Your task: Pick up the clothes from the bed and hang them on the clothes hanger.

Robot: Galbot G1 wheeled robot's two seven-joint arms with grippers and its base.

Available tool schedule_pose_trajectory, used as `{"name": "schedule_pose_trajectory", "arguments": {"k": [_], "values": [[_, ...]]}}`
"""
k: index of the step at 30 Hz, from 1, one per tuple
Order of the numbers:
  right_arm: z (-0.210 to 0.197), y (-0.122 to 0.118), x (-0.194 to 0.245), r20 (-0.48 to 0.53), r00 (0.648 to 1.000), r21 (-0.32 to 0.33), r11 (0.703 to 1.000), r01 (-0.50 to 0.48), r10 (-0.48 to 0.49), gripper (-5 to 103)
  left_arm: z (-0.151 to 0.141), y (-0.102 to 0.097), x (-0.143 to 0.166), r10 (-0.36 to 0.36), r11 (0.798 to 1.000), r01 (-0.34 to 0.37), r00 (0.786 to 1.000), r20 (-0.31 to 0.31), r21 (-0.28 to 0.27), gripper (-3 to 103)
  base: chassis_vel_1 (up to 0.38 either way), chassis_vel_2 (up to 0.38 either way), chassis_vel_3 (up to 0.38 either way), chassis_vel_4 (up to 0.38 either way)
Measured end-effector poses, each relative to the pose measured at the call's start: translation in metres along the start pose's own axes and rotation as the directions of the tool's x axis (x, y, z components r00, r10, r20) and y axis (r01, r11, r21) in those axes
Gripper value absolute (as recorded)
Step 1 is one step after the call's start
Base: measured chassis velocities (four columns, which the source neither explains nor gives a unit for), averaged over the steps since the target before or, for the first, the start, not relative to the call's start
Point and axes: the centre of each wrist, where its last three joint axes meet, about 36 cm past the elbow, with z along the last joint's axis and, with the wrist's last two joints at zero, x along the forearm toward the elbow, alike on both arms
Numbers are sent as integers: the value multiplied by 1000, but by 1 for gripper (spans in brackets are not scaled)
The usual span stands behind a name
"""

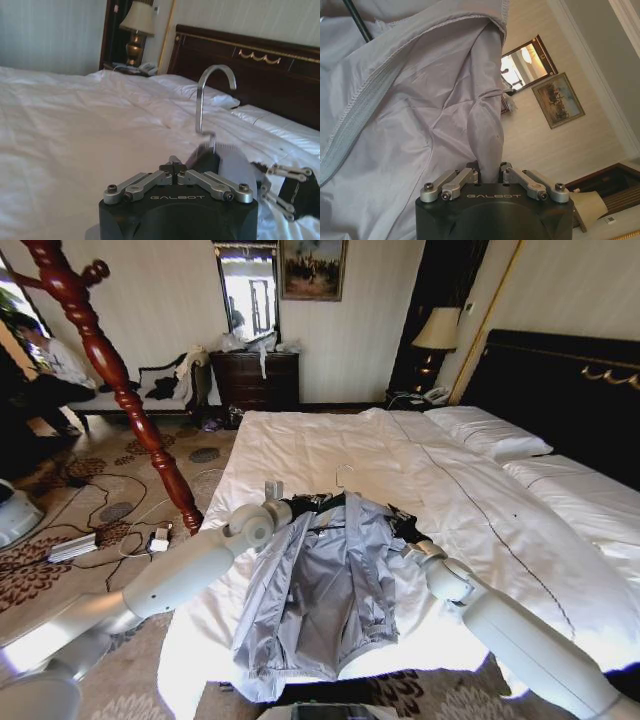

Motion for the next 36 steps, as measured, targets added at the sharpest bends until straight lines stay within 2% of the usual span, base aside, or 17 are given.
{"name": "schedule_pose_trajectory", "arguments": {"k": [8, 15, 17, 20, 22, 24, 33, 36], "values": [[-5, -2, 1, 16, 1000, 9, 1000, 3, -3, 15, -18, -17, -8, 50, 998, -49, 999, 13, -48, 0, 0, 0, 0, 0], [-2, -1, 0, 2, 1000, 4, 1000, 8, -8, 15, -13, -24, -4, 66, 994, -65, 998, 8, -94, 0, 0, 0, 0, 0], [0, -2, 0, -10, 1000, -6, 1000, 10, -10, 15, -9, -23, -2, 60, 992, -59, 998, 7, -111, 0, 0, 0, 0, 0], [4, -2, 0, -42, 999, -34, 999, 15, -16, 15, 1, -24, 0, 51, 982, -49, 999, 9, -181, 0, 0, 0, 0, 0], [5, -2, 0, -48, 999, -40, 999, 15, -17, 15, 2, -25, 1, 53, 981, -50, 999, 11, -190, 0, 0, 0, 0, 0], [8, -2, 0, -80, 997, -80, 997, 14, -20, 15, 5, -30, 2, 63, 974, -58, 998, 16, -218, 0, 0, 0, 0, 0], [4, 0, -1, -99, 995, -117, 993, 19, -30, 15, 7, -39, -4, 78, 968, -64, 996, 51, -245, 0, 0, 0, 0, 0], [3, 4, -1, -98, 994, -119, 993, 26, -38, 15, 1, -48, -10, 98, 959, -72, 992, 81, -275, 0, 0, 0, 0, 0]]}}
